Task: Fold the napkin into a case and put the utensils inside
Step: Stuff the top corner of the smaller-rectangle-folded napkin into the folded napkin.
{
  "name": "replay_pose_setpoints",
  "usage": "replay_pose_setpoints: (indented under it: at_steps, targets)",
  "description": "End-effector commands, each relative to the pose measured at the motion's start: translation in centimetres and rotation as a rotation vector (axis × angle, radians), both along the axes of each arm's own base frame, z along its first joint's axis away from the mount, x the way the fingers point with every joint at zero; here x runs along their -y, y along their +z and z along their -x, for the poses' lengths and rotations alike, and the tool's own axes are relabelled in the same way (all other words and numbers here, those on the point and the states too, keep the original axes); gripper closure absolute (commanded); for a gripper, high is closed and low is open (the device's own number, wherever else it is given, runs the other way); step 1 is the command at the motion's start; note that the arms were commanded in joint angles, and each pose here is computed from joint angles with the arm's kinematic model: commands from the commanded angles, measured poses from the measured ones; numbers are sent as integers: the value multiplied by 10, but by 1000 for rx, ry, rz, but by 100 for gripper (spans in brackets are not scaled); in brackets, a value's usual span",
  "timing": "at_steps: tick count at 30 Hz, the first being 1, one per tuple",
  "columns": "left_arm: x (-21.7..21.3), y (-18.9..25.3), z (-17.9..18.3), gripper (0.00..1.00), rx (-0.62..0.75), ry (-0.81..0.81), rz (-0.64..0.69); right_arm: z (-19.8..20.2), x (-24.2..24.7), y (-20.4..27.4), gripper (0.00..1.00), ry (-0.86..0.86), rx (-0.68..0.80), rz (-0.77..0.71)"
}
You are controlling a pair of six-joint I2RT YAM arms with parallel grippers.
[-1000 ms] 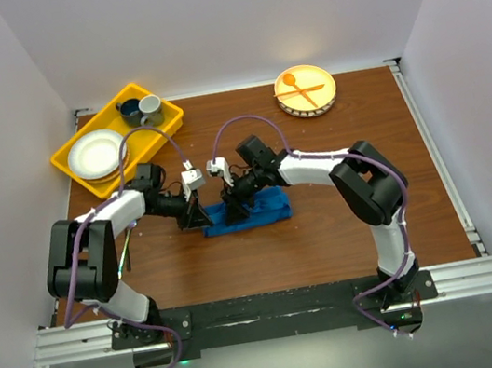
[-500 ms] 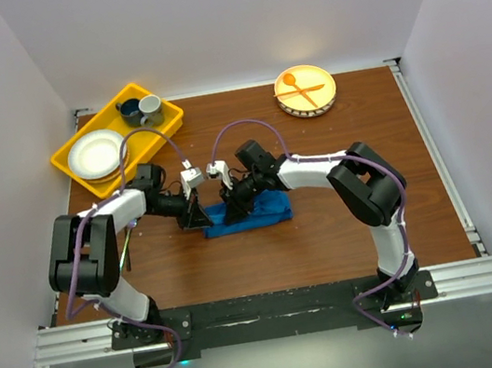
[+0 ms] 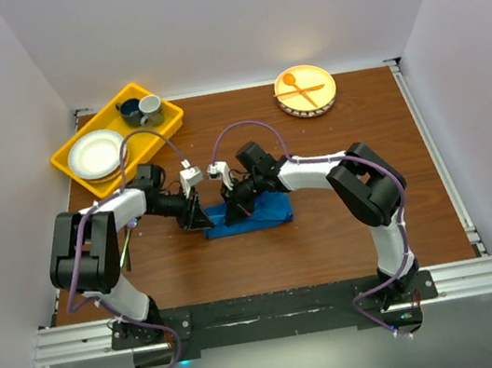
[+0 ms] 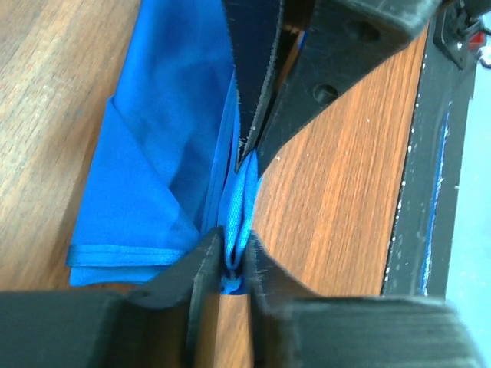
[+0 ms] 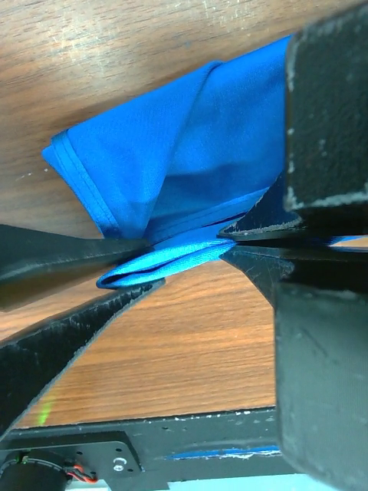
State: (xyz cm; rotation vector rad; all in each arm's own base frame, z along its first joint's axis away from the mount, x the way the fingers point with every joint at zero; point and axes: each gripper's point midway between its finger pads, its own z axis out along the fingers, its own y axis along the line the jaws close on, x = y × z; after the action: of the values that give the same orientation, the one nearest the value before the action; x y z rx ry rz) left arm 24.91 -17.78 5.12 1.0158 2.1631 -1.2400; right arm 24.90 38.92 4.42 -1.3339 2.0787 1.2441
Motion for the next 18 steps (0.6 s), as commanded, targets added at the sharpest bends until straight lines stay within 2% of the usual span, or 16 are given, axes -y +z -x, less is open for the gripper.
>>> replay_pose_setpoints:
  at_steps: [1, 5, 8, 13, 18]
  targets:
    - [-7, 22, -24, 62, 65, 71, 39, 4, 0, 0, 100, -11, -13, 0]
    - [-26, 56, -71, 56, 207, 307, 11, 4, 1, 0, 100, -34, 5, -6]
    - [-34, 60, -88, 54, 246, 412, -31, 1, 3, -1, 100, -49, 25, 1]
    - [-25, 37, -82, 57, 233, 367, -187, 4, 5, -4, 100, -52, 48, 20]
    - [-3, 21, -61, 60, 216, 299, -262, 7, 5, -7, 100, -62, 25, 29]
